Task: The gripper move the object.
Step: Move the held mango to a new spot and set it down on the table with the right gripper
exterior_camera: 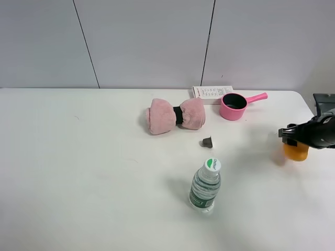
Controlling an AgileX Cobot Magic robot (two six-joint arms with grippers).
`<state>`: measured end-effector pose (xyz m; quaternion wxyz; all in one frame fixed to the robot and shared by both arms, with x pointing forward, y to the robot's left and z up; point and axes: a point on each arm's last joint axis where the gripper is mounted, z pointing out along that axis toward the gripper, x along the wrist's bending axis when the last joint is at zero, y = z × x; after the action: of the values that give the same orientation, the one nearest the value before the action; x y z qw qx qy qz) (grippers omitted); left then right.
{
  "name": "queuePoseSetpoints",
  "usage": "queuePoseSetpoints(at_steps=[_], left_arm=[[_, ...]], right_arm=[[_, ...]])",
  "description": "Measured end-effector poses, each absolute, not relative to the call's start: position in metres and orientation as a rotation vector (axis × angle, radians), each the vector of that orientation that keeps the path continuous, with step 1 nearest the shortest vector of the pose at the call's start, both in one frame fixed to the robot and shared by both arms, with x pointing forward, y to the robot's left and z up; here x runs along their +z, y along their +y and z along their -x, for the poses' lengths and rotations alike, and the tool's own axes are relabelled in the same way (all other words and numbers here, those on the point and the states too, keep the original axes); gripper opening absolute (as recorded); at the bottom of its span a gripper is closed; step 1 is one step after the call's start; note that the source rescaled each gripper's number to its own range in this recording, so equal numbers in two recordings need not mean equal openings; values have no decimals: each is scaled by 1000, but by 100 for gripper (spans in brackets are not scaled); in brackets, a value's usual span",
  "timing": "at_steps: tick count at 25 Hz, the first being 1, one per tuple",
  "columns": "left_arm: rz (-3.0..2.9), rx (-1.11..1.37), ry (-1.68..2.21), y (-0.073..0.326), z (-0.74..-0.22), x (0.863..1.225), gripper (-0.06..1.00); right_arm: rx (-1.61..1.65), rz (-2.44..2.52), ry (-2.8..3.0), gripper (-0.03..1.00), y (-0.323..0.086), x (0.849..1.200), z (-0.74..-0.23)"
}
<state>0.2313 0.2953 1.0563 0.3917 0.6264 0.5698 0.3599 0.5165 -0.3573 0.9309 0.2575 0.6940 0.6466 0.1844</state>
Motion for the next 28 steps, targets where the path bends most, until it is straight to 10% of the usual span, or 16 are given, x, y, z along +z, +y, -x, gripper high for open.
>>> queuePoseSetpoints(at_steps=[9, 19, 28], left_arm=[[-1591, 914, 1447, 295, -231, 1056, 100], [-1591, 914, 1447, 295, -231, 1056, 100], [-1591, 914, 1447, 295, -231, 1056, 100]], right_arm=[[592, -1575, 1858, 1, -328, 996, -533], [935, -1080, 2145, 1, -175, 1070, -570], [812, -875, 2594, 0, -58, 996, -593]])
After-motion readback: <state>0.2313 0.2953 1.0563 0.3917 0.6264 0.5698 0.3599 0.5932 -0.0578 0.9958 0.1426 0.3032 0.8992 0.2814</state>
